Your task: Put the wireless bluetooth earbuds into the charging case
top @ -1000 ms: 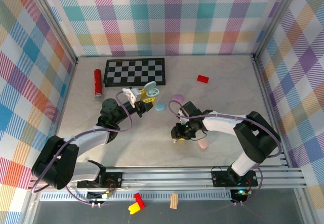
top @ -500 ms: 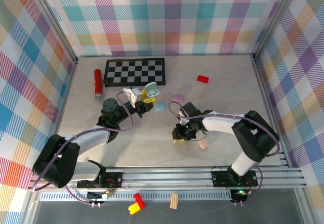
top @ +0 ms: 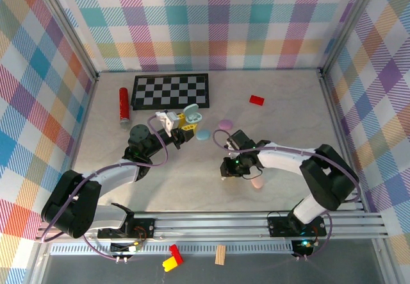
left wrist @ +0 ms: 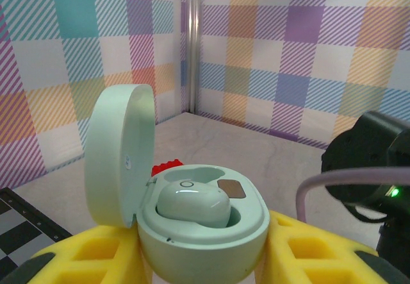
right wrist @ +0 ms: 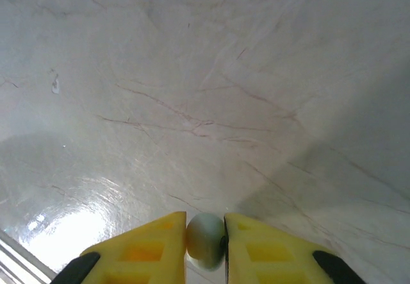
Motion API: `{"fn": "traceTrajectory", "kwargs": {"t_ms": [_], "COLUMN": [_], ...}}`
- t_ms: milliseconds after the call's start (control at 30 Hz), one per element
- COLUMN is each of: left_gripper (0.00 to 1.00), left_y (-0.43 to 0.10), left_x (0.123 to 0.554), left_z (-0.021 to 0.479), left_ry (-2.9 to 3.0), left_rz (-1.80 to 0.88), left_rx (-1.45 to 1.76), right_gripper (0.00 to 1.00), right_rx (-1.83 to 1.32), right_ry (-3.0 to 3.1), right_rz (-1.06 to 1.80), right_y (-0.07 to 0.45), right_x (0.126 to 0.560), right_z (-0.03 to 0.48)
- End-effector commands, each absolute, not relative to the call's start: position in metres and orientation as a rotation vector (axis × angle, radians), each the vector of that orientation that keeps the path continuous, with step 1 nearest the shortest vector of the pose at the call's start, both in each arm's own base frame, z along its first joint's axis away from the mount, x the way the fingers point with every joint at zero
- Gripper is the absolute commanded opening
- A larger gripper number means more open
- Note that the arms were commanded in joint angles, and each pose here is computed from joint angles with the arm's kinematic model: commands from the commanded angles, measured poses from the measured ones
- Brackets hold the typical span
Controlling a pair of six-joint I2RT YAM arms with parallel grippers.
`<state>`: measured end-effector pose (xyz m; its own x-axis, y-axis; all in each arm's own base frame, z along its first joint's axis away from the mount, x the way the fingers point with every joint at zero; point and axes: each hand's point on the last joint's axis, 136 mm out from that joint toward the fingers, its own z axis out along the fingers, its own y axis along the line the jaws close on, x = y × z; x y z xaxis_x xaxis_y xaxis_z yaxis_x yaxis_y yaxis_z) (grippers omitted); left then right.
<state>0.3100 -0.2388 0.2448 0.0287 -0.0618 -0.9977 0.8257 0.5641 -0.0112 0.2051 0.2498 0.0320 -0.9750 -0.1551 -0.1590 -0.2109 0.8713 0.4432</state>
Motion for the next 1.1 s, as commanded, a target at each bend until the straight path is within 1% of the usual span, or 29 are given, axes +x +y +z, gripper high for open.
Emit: {"fn": "traceTrajectory", "kwargs": {"t_ms": [0, 267, 433, 567, 767, 1067], "left_gripper": [0.38, 0.38, 0.38, 0.38, 0.38, 0.38], "left_y": [-0.239, -0.241, -0.247, -0.251, -0.256, -0.256], "left_x": [0.308, 0.301, 0.296, 0.294, 0.291, 0.286], "left_z": [0.258, 0.243, 0.237, 0.232, 0.228, 0.224], "left_ry": [1.328, 1.363, 1.368, 1.372, 1.373, 1.356], "left_rz": [-0.773, -0.789, -0.813, -0.831, -0.851, -0.842], "left_rx": [0.749, 0.781, 0.803, 0.819, 0.839, 0.871], "right_gripper": [0.2, 0.19, 0.19, 0.19, 0.18, 0.18], "right_rx": [-0.347, -0.516, -0.637, -0.738, -0.87, -0.984], "right_ry": [2.796, 2.469, 2.289, 2.2, 2.108, 2.046], "right_rz": [0.573, 0.45, 0.387, 0.344, 0.289, 0.305], "right_y": [0.241, 0.235, 0.237, 0.247, 0.273, 0.311], "right_x": [0.228, 0.264, 0.277, 0.283, 0.288, 0.297], "right_z": [0.06, 0.147, 0.202, 0.233, 0.262, 0.271]}}
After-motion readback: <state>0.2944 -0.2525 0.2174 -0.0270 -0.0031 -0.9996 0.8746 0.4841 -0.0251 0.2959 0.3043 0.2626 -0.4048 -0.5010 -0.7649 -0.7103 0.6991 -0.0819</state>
